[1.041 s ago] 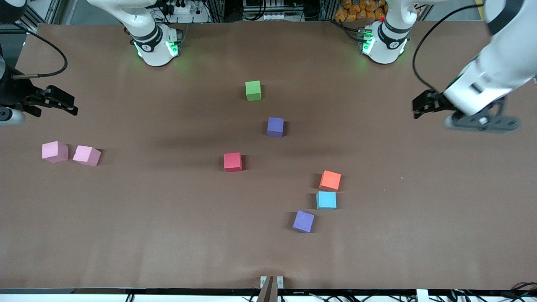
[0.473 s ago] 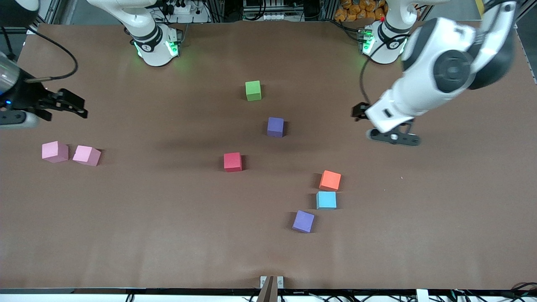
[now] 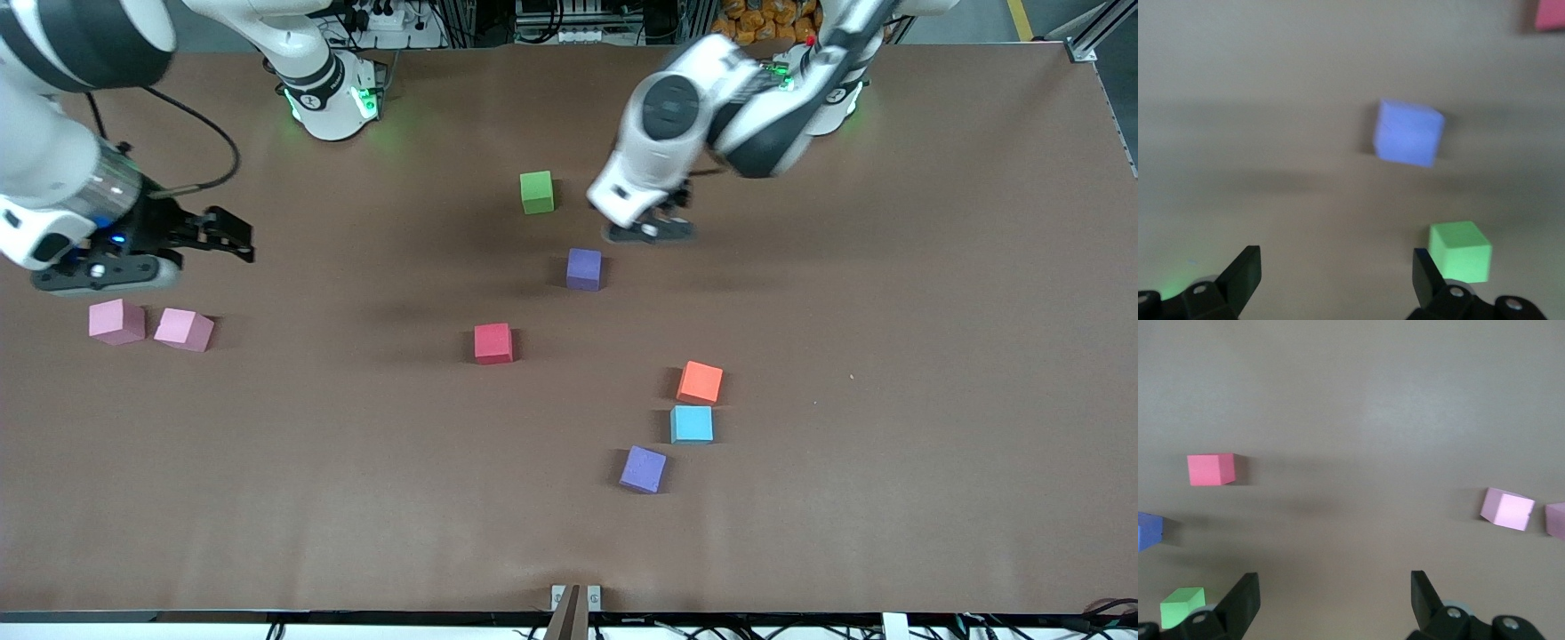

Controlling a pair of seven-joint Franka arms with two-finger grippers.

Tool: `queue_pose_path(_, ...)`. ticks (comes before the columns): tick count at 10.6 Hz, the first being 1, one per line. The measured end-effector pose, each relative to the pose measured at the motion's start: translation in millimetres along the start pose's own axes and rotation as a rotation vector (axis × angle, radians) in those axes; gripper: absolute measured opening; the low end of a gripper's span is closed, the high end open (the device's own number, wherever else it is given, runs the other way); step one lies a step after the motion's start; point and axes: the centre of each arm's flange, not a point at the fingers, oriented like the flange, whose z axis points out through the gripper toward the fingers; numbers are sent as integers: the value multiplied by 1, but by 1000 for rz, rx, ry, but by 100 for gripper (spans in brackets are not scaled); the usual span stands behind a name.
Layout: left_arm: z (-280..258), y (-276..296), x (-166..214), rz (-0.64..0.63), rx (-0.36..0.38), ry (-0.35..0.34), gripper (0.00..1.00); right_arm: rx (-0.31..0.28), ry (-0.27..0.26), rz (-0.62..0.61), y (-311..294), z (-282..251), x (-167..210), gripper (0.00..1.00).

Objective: Arrange blocks into number 1
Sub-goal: 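Lower the left gripper onto the green block and grasp it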

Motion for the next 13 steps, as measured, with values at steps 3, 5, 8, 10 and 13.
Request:
queue_pose_path(3,78,70,-59,-77,7,52,100,1,-12,-3,-28,29,15,100)
queue_pose_path(5,123,106,-82,-139,17,43,100,4,-16,0,-30,53,30,100)
queue_pose_path(8,149,127,-90,-146,20,18,100,5,-37,27,-16,85,48,100)
queue_pose_path(10,154,134,-98,-144,11,16,100,6,-43,40,-8,99,55,100)
queue_pose_path(13,169,139,-111,-127,25,12,100,6,-52,44,-7,111,60,100)
